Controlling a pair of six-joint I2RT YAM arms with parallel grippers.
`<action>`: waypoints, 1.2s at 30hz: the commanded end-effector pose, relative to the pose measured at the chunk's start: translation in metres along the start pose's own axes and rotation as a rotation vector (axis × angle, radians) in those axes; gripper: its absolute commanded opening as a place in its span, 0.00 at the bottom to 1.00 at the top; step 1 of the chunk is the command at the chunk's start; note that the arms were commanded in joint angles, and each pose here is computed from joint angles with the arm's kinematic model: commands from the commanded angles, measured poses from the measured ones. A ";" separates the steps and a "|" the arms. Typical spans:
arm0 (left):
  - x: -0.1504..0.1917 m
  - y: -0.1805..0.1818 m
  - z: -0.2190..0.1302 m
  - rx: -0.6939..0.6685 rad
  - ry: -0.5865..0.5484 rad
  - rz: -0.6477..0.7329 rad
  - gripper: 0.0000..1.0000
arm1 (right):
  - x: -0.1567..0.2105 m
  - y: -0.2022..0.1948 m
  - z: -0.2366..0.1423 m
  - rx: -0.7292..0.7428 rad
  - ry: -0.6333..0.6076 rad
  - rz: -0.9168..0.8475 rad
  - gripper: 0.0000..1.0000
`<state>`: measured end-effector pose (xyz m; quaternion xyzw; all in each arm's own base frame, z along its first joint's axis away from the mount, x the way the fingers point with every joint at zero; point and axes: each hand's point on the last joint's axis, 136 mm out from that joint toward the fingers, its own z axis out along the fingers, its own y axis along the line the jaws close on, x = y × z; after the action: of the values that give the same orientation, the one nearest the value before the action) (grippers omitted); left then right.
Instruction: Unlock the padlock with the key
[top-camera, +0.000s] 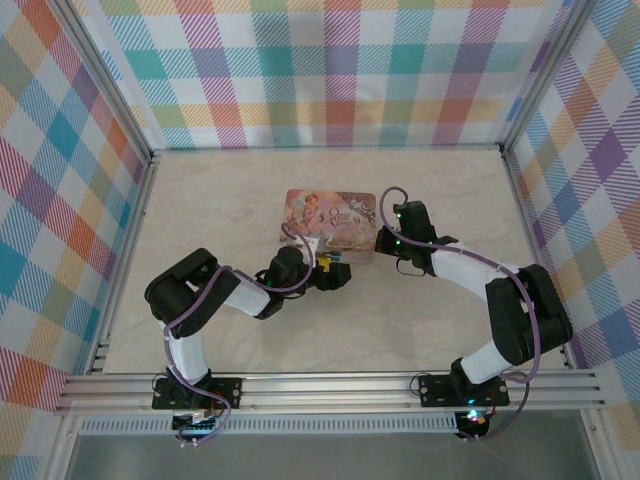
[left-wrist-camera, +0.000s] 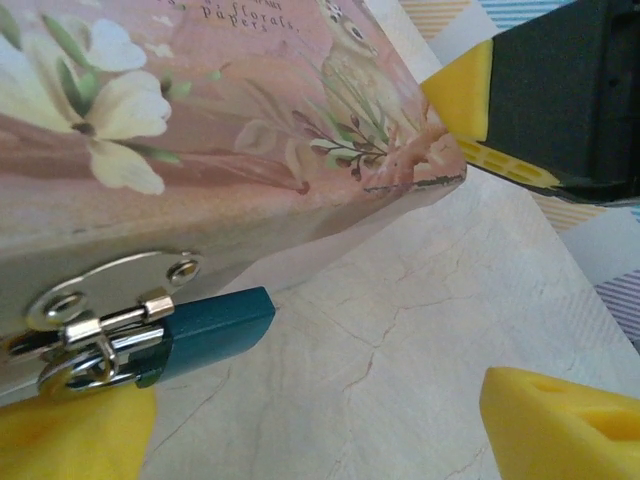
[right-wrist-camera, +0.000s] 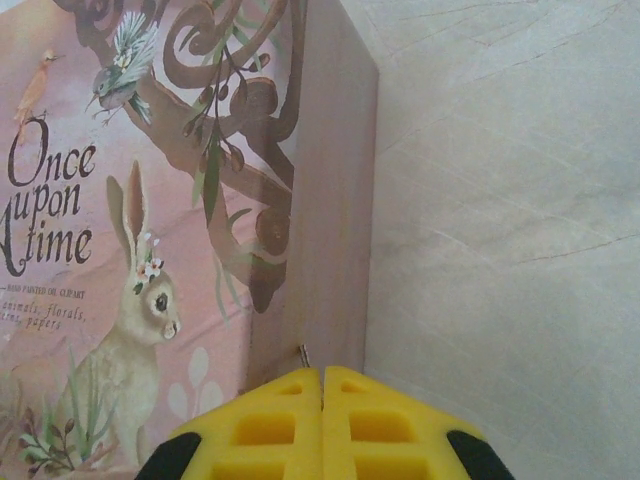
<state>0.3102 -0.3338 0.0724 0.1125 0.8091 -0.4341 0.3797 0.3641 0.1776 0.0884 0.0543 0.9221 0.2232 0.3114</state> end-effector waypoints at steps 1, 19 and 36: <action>-0.022 0.001 -0.004 -0.016 -0.101 0.006 0.85 | -0.003 0.012 0.000 -0.038 -0.003 -0.011 0.00; -0.027 0.001 -0.008 0.134 -0.142 -0.091 0.81 | -0.003 0.012 0.002 -0.048 -0.003 -0.008 0.00; -0.027 -0.006 -0.014 0.226 -0.131 -0.103 0.75 | -0.002 0.012 0.002 -0.042 0.000 -0.011 0.00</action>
<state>0.3218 -0.3201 0.0738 0.0617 0.7662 -0.5194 0.3733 0.3632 0.1792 0.0885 0.0522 0.9221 0.2259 0.3098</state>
